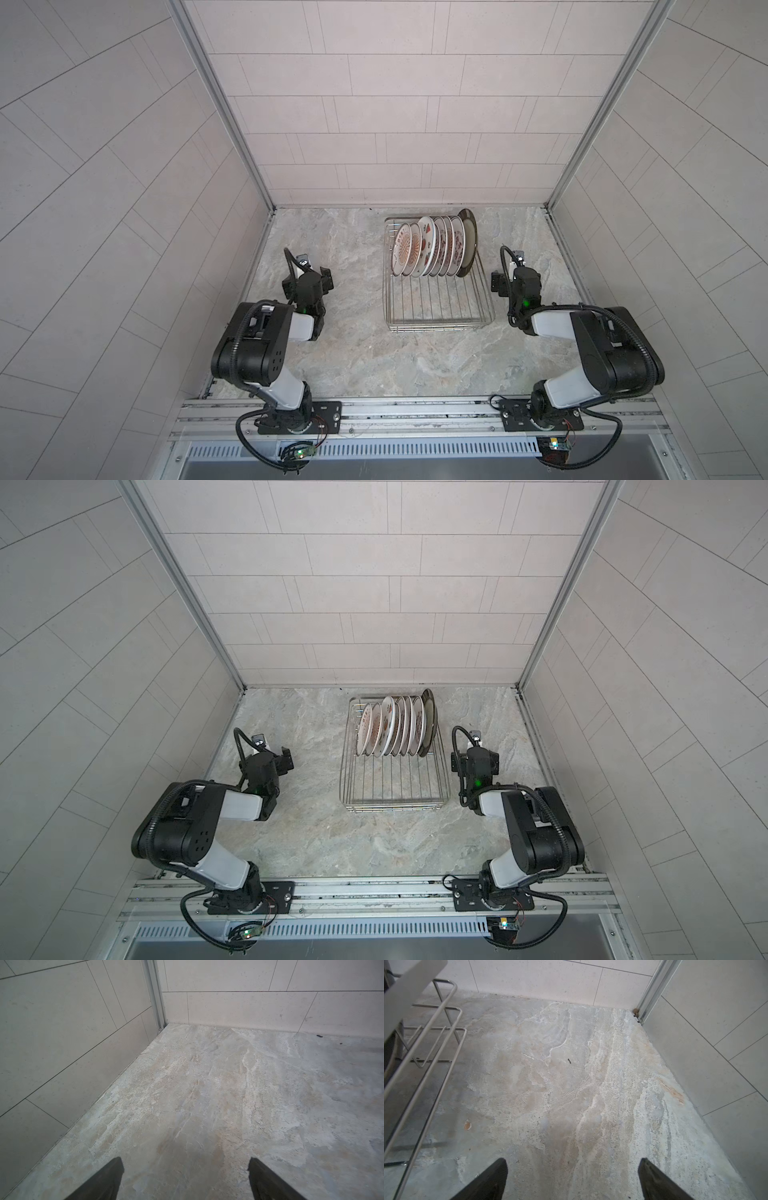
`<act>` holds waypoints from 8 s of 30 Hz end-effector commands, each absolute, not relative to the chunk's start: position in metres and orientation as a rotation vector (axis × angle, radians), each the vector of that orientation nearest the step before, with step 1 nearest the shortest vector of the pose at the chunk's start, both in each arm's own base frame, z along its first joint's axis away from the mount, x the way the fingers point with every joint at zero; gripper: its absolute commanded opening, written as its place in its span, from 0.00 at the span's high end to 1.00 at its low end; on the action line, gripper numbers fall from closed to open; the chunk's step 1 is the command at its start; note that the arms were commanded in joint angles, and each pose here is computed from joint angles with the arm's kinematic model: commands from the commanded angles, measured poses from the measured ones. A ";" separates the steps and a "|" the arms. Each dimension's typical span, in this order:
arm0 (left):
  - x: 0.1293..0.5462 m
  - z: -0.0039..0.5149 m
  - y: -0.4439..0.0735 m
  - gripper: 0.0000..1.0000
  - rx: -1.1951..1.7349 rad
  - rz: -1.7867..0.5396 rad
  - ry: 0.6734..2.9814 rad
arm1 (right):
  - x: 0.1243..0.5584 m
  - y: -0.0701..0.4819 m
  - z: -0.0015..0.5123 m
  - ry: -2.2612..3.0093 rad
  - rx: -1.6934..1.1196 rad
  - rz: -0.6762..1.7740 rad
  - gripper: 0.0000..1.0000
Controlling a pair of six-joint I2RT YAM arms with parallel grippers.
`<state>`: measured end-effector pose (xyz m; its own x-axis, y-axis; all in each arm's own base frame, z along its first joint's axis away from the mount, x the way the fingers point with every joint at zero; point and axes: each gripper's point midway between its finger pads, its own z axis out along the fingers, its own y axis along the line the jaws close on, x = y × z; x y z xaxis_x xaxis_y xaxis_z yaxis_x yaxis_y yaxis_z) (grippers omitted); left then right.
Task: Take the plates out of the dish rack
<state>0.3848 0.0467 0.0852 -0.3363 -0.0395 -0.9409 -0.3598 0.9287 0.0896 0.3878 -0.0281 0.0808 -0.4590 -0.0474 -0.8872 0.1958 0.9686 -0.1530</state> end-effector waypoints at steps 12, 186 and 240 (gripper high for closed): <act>0.388 0.093 0.047 0.00 -0.290 0.346 1.868 | 0.392 -0.029 0.087 2.011 0.098 -0.281 0.00; 0.388 0.257 -0.208 0.00 -0.038 -0.628 1.736 | 0.439 0.077 0.315 2.126 0.070 -0.510 0.94; 0.255 0.262 -0.228 0.00 0.233 -1.109 1.720 | 0.260 0.139 0.353 1.732 -0.028 0.777 0.96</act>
<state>0.2651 -0.2164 0.2507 -0.4174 -0.3088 -0.8547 0.5688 0.6447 -0.5107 0.2585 0.1148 0.2812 -0.4698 0.2170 -0.8557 -0.2336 0.9042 0.3575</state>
